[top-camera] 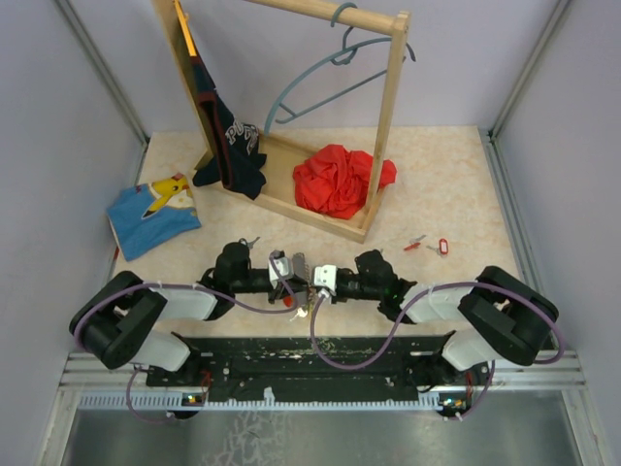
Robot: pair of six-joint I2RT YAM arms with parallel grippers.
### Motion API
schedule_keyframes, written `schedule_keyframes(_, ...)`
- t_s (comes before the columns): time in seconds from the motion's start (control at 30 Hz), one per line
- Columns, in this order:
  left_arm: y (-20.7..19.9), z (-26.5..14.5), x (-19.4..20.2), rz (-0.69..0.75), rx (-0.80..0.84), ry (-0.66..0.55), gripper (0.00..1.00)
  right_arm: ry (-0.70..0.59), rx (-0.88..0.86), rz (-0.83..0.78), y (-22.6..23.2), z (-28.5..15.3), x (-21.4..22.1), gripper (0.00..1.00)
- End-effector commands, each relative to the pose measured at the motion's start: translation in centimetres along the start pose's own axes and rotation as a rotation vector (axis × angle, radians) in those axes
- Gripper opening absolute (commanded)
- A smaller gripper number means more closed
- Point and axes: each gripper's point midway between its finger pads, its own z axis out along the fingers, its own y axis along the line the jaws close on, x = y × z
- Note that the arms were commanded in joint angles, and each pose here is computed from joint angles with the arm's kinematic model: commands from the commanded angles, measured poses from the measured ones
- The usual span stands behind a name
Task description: Put the keys on the keyring
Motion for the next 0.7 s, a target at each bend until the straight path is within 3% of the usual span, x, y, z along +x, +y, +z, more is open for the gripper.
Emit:
schedule_keyframes(0.0, -0.4, 0.4, -0.7, 0.002, 0.045, -0.021, 0.22, -0.146, 0.003, -0.072, -1.4, 0.3, -4.3, 0.00)
schedule_keyframes(0.23, -0.5, 0.5, -1.0, 0.000, 0.053, -0.031, 0.00, -0.152, 0.007, -0.077, -1.7, 0.4, -4.7, 0.00)
schedule_keyframes(0.33, -0.4, 0.4, -1.1, 0.003, 0.036, -0.036, 0.00, -0.133, 0.042, -0.069, -2.1, 0.1, -4.3, 0.02)
schedule_keyframes(0.53, 0.0, -0.1, -1.3, 0.021, -0.012, -0.051, 0.00, -0.118, 0.120, -0.032, -2.7, -1.4, -3.3, 0.19)
schedule_keyframes(0.67, 0.0, -0.1, -1.2, 0.017, -0.012, -0.050, 0.00, -0.093, 0.154, -0.016, -3.0, -2.1, -2.1, 0.20)
